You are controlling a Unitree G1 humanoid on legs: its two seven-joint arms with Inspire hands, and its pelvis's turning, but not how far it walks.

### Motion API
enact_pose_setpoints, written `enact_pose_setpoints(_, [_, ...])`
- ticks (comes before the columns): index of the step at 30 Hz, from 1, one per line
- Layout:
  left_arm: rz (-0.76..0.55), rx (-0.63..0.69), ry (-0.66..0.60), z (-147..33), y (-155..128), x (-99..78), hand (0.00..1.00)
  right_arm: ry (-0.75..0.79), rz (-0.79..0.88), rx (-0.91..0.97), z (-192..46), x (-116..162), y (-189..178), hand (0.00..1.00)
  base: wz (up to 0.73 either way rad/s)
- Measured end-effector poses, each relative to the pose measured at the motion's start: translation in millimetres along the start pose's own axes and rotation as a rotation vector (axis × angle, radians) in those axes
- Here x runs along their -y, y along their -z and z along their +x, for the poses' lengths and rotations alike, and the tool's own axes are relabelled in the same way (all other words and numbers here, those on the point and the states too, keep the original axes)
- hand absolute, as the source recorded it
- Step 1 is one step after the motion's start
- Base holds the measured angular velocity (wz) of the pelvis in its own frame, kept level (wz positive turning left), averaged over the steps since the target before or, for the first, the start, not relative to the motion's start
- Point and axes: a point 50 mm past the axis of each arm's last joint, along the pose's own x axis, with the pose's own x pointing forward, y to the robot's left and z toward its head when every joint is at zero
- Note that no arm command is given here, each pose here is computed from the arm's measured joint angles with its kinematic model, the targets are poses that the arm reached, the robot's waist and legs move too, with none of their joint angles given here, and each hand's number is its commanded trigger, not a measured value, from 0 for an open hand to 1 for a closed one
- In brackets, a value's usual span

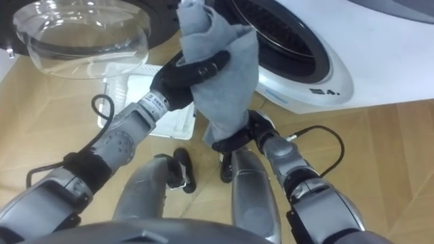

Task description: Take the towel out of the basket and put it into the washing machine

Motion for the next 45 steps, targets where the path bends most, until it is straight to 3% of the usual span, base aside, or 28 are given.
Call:
enact_pose_setpoints(7, [-0.165, 0.049, -0.066, -2.1, 4.4, -8.8, 1.00, 0.020, -0.010, -0.022, 0.4, 2.2, -0.5, 1.00, 0.00])
enact_pose_setpoints(13, [-0.191, 0.048, -0.083, -6.0, 8.3, -11.8, 1.00, 0.054, -0.018, -0.037, -1.2, 5.4, 4.0, 1.00, 0.00])
enact_pose_setpoints(14, [-0.191, 0.047, -0.084, -6.2, 8.4, -12.1, 0.95, 0.057, -0.017, -0.038, -1.4, 5.8, 4.4, 1.00, 0.00])
enact_pose_setpoints(15, [-0.190, 0.048, -0.088, -7.0, 8.7, -12.9, 0.24, 0.060, -0.017, -0.038, -1.4, 5.9, 4.5, 1.00, 0.00])
enact_pose_setpoints(16, [-0.189, 0.048, -0.094, -7.9, 9.2, -14.1, 0.00, 0.062, -0.018, -0.040, -1.5, 6.2, 4.9, 1.00, 0.00])
enact_pose_setpoints(26, [-0.138, 0.025, -0.195, -33.2, 13.5, -40.1, 0.00, 0.125, 0.010, -0.076, -7.5, 16.6, 19.5, 1.00, 0.02])
enact_pose_setpoints(29, [-0.025, -0.046, -0.222, -40.4, 15.5, -47.0, 0.00, 0.150, 0.003, -0.089, -10.4, 24.4, 24.0, 1.00, 0.00])
enact_pose_setpoints(36, [0.252, -0.199, -0.424, -57.8, 20.0, -67.0, 0.00, 0.224, 0.122, -0.102, -14.7, 34.1, 31.5, 1.00, 0.00])
enact_pose_setpoints(40, [0.463, -0.314, -0.506, -68.1, 27.8, -73.6, 0.00, 0.268, 0.270, -0.100, -17.1, 43.1, 33.3, 1.00, 0.00])
enact_pose_setpoints(45, [0.577, -0.397, -0.619, -85.1, 32.7, -87.1, 0.00, 0.321, 0.500, -0.076, -18.7, 50.2, 33.6, 1.00, 0.01])
